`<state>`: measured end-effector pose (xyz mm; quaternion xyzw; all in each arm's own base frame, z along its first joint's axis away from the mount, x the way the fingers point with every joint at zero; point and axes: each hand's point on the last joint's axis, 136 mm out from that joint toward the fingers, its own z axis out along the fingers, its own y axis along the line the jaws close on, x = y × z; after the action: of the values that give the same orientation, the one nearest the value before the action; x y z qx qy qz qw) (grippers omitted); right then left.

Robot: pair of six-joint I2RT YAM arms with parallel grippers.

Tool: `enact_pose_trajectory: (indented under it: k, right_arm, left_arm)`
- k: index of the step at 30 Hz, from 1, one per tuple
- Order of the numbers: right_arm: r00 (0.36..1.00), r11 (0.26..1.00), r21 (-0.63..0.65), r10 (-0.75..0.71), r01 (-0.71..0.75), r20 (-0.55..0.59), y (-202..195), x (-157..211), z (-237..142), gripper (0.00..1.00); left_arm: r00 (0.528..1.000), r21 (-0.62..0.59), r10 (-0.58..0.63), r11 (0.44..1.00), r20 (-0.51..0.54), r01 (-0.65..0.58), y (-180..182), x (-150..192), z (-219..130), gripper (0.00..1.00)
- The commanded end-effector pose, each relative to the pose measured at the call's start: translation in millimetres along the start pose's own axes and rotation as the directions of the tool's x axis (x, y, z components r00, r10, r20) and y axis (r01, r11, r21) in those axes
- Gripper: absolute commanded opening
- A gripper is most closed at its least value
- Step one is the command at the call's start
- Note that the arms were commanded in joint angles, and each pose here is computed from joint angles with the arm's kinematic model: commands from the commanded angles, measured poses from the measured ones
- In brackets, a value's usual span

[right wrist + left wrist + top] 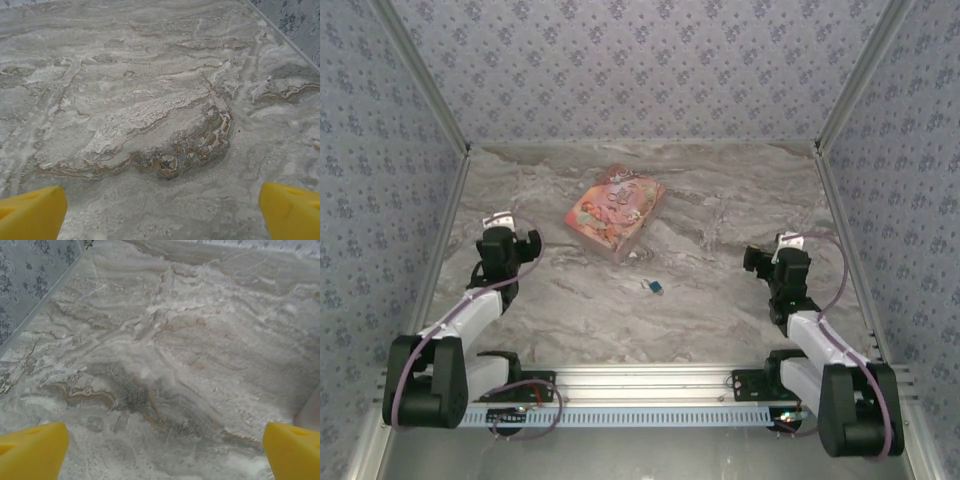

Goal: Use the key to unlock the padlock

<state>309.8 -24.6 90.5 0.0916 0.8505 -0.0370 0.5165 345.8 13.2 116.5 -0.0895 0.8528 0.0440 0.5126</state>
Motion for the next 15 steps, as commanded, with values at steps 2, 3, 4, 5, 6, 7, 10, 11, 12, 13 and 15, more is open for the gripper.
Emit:
enact_pose_trajectory:
  k: [2, 3, 4, 5, 6, 7, 10, 11, 12, 13, 15]
  right_arm:
    - [0.984, 0.999, -0.025, -0.021, 0.026, 0.178, 4.9, -37.3, 6.4, 1.0]
    - [0.983, 0.999, -0.034, -0.027, 0.033, 0.183, 6.5, -38.8, 10.2, 1.0]
    - [0.982, 0.999, -0.039, -0.029, 0.037, 0.189, 7.3, -40.8, 13.9, 1.0]
    - [0.981, 0.999, -0.04, -0.027, 0.036, 0.195, 7.7, -42.9, 17.3, 1.0]
    - [0.98, 0.998, -0.043, -0.032, 0.041, 0.198, 8.5, -44.5, 21.6, 1.0]
    - [0.981, 0.997, -0.046, -0.055, 0.065, 0.187, 10.9, -45.8, 26.0, 1.0]
    - [0.978, 0.994, -0.049, -0.082, 0.093, 0.194, 11.9, -43.3, 37.3, 1.0]
    - [0.98, 0.995, -0.053, -0.074, 0.085, 0.186, 10.6, -38.8, 42.0, 1.0]
    - [0.981, 0.995, -0.06, -0.062, 0.074, 0.185, 9.3, -35.2, 46.6, 1.0]
    - [0.983, 0.996, -0.064, -0.056, 0.068, 0.175, 8.6, -29.2, 51.5, 1.0]
    - [0.982, 0.995, -0.069, -0.056, 0.069, 0.18, 9.8, -32.4, 57.9, 1.0]
  left_arm:
    - [0.997, -0.004, 0.038, 0.999, 0.065, -0.038, 0.9, -5.8, 6.3, 0.99]
    - [0.997, 0.003, 0.042, 0.999, 0.065, -0.043, -0.6, -3.5, 8.3, 0.99]
    - [0.997, 0.01, 0.046, 0.999, 0.069, -0.047, -2.0, -2.6, 10.1, 0.99]
    - [0.996, 0.017, 0.05, 0.999, 0.072, -0.051, -3.5, -2.5, 11.5, 0.99]
    - [0.995, 0.032, 0.063, 0.997, 0.073, -0.065, -6.7, -3.0, 12.3, 0.99]
    - [0.994, 0.043, 0.069, 0.996, 0.083, -0.073, -9.0, -3.9, 13.0, 0.99]
    - [0.989, 0.081, 0.09, 0.992, 0.114, -0.099, -16.8, -7.7, 14.8, 0.99]
    - [0.988, 0.091, 0.093, 0.99, 0.124, -0.105, -19.1, -9.3, 15.8, 0.99]
    - [0.986, 0.103, 0.095, 0.989, 0.137, -0.11, -21.4, -11.3, 16.9, 0.99]
    - [0.984, 0.114, 0.099, 0.987, 0.149, -0.117, -23.5, -12.6, 18.7, 0.99]
    - [0.982, 0.124, 0.119, 0.983, 0.149, -0.138, -25.5, -13.6, 22.7, 0.99]
